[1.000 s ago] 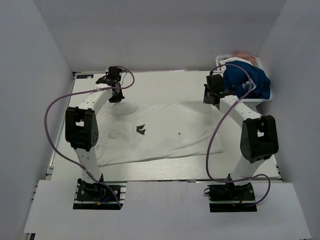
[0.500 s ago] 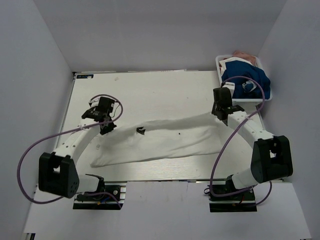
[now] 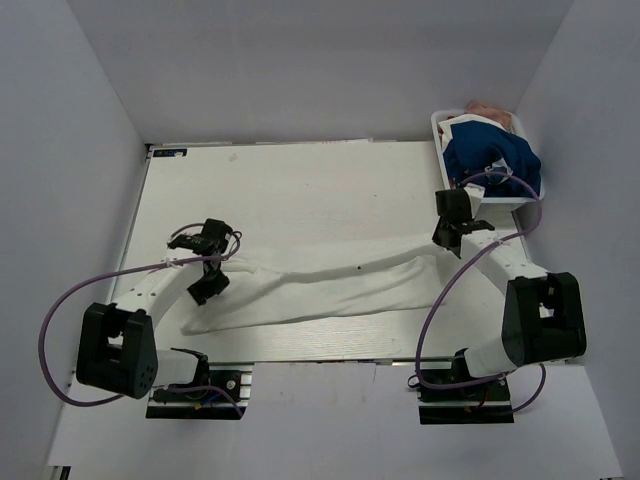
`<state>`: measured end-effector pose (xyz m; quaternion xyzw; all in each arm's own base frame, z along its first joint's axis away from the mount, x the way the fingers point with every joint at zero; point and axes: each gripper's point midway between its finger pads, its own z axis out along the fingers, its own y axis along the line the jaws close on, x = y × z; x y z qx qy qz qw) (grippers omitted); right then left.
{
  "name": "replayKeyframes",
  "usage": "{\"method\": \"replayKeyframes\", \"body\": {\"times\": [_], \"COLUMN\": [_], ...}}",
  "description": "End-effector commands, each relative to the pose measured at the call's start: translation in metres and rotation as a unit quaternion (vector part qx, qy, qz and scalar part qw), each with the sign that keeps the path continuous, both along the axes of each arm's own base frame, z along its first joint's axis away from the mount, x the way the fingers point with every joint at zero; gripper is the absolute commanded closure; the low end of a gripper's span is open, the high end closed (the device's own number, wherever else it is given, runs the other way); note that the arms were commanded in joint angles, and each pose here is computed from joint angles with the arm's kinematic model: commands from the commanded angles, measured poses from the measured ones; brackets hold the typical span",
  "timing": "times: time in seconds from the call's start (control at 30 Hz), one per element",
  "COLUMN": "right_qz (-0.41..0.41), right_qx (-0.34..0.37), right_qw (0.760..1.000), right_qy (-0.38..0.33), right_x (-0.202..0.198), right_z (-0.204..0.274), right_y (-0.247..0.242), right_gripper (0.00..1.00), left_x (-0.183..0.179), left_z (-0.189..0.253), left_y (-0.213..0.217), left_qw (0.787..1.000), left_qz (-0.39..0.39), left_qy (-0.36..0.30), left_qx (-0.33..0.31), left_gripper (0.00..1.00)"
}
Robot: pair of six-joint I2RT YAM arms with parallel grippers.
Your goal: Fold and stack the t-shirts
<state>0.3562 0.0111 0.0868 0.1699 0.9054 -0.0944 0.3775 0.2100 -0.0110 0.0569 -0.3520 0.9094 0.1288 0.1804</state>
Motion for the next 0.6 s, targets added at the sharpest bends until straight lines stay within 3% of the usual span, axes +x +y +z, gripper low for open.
{"method": "replayKeyframes", "body": {"times": [0.0, 0.03, 0.07, 0.13, 0.17, 0.2, 0.23, 0.37, 0.47, 0.57], "right_qz": [-0.002, -0.004, -0.007, -0.014, -0.016, -0.017, -0.014, 0.046, 0.125, 0.176], "right_qx": [0.036, 0.040, 0.040, 0.039, 0.036, 0.038, 0.037, 0.072, 0.115, 0.149], "right_qw": [0.999, 0.999, 0.998, 0.998, 0.998, 0.999, 0.999, 0.996, 0.983, 0.972], "right_qy": [0.031, 0.037, 0.047, 0.044, 0.043, 0.024, 0.018, -0.033, -0.064, -0.050], "right_x": [-0.022, -0.029, -0.038, -0.050, -0.053, -0.053, -0.052, -0.034, -0.019, -0.012], "right_z": [-0.022, -0.025, -0.031, -0.025, -0.025, -0.012, -0.007, 0.026, 0.038, 0.026], "right_y": [0.007, 0.007, 0.005, 0.001, -0.001, -0.002, -0.001, 0.022, 0.056, 0.084], "right_gripper": [0.66, 0.41, 0.28, 0.22, 0.14, 0.14, 0.10, 0.10, 0.10, 0.10], "left_x": [-0.011, -0.015, -0.020, -0.018, -0.017, -0.011, -0.004, 0.029, 0.051, 0.069], "left_z": [-0.003, -0.003, -0.004, 0.012, 0.017, 0.026, 0.032, 0.048, 0.040, 0.017], "left_y": [-0.004, -0.006, -0.006, -0.010, -0.012, -0.016, -0.018, -0.037, -0.055, -0.072], "left_qw": [1.000, 0.999, 0.999, 0.999, 0.999, 0.999, 0.998, 0.990, 0.985, 0.980], "left_qz": [0.019, 0.018, 0.013, 0.011, 0.004, -0.003, -0.011, -0.045, -0.073, -0.102], "left_qy": [0.014, 0.022, 0.034, 0.018, 0.013, -0.003, -0.023, -0.087, -0.093, -0.075], "left_qx": [-0.013, -0.019, -0.020, -0.033, -0.041, -0.052, -0.056, -0.098, -0.128, -0.155], "left_gripper": [0.36, 0.24, 0.20, 0.10, 0.08, 0.00, 0.00, 0.00, 0.00, 0.00]}}
